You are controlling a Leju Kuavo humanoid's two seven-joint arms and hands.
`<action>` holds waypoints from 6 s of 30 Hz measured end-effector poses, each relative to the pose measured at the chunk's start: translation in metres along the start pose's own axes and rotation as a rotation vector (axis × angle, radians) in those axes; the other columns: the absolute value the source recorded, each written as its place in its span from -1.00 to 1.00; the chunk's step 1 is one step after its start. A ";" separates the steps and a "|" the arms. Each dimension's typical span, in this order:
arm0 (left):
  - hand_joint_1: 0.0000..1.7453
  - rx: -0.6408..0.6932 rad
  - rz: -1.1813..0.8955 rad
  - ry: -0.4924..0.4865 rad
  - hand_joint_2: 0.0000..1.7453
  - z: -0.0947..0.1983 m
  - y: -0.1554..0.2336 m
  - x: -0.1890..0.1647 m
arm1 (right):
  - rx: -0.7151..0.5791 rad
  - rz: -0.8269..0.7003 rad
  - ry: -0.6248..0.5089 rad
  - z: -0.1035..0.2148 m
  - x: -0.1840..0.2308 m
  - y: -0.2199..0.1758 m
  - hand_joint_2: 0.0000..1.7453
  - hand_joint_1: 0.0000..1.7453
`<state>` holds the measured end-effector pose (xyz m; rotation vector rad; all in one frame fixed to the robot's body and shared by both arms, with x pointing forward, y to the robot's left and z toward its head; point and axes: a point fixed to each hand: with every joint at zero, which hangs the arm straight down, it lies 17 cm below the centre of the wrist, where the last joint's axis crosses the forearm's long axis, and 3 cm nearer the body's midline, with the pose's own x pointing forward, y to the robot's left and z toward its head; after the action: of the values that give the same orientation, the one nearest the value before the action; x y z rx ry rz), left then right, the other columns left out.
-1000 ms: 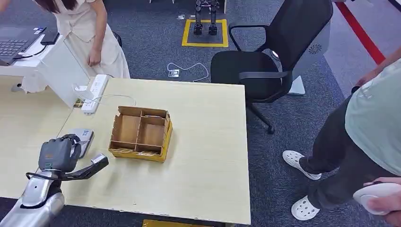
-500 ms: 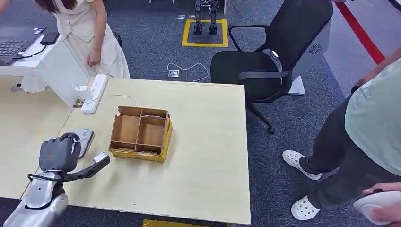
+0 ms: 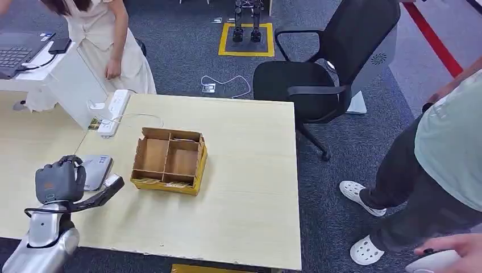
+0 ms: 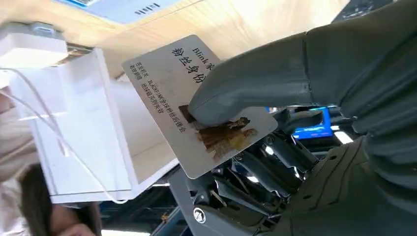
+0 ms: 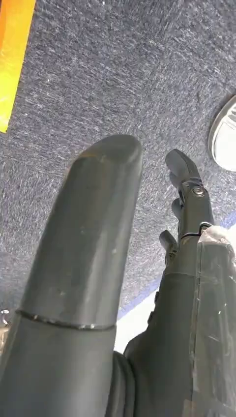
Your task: Pass the card to the sensor for recognition and then transmit it.
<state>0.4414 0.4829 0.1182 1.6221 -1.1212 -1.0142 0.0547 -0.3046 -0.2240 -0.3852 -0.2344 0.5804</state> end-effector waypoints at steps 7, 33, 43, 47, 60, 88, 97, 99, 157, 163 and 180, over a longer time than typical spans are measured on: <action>1.00 -0.020 -0.024 0.071 1.00 -0.001 -0.009 -0.015 | -0.001 0.000 0.001 0.001 0.000 -0.001 -1.00 -1.00; 1.00 -0.134 -0.069 0.120 1.00 0.022 -0.054 -0.008 | -0.008 -0.005 0.002 0.001 -0.001 -0.002 -1.00 -1.00; 1.00 -0.206 -0.102 0.102 1.00 0.050 -0.080 0.007 | -0.012 -0.016 -0.007 0.000 0.002 -0.005 -1.00 -1.00; 1.00 -0.227 -0.125 0.078 1.00 0.059 -0.088 0.014 | -0.010 -0.022 -0.009 -0.001 0.002 -0.005 -1.00 -1.00; 1.00 -0.263 -0.122 0.080 1.00 0.075 -0.102 0.020 | -0.008 -0.028 -0.004 -0.001 0.001 -0.005 -1.00 -1.00; 1.00 0.248 0.510 -0.044 1.00 -0.116 0.126 0.027 | -0.016 -0.035 -0.051 -0.007 0.008 -0.009 -1.00 -1.00; 1.00 0.300 0.441 -0.127 1.00 -0.126 0.152 0.053 | -0.018 -0.013 -0.060 -0.012 0.012 -0.009 -1.00 -1.00; 1.00 0.303 0.440 -0.136 1.00 -0.127 0.154 0.057 | -0.020 -0.010 -0.061 -0.013 0.012 -0.009 -1.00 -1.00; -1.00 -0.186 0.620 -0.338 1.00 -0.114 0.082 0.133 | -0.011 0.024 -0.068 -0.021 0.013 -0.003 -1.00 -1.00; -1.00 -0.249 0.453 -0.474 1.00 -0.104 0.101 0.116 | -0.018 0.035 -0.067 -0.022 0.009 -0.004 -1.00 -1.00; -1.00 -0.270 0.135 -0.648 1.00 -0.077 0.137 0.073 | -0.028 0.039 -0.068 -0.025 0.006 -0.006 -1.00 -1.00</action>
<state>0.5012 0.4025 0.2602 1.0043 -1.4113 -1.5812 0.0704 -0.3136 -0.2435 -0.3977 -0.3009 0.6300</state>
